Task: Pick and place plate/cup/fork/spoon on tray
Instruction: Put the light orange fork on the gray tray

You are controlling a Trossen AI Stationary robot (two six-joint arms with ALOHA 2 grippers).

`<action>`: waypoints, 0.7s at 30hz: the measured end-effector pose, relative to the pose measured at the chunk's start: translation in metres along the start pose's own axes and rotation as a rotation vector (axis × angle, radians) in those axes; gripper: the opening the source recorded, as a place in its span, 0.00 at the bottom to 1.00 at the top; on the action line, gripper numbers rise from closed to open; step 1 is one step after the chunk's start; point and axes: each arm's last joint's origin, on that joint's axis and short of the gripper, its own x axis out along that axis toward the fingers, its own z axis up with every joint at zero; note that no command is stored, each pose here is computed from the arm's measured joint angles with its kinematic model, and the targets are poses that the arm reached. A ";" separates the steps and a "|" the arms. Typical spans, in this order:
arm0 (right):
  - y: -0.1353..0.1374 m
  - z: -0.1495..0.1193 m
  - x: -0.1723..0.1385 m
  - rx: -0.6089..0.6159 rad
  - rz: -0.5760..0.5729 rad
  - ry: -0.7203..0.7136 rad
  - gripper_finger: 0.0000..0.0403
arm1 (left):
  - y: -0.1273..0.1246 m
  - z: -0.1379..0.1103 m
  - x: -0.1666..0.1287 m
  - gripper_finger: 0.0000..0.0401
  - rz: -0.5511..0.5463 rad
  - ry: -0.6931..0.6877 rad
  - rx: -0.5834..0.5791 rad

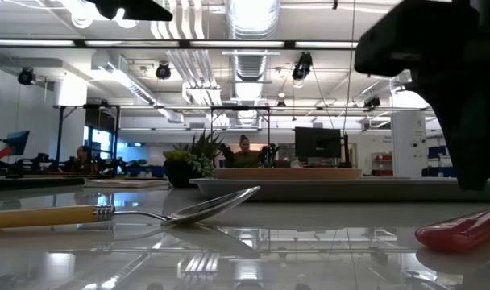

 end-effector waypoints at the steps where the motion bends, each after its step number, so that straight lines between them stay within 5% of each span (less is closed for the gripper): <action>1: -0.001 0.000 0.001 0.000 -0.001 -0.001 0.51 | 0.000 0.000 0.000 0.00 0.000 0.000 0.000; 21: -0.006 0.001 0.018 -0.071 0.018 0.038 0.45 | 0.000 0.000 0.000 0.00 0.000 -0.001 -0.028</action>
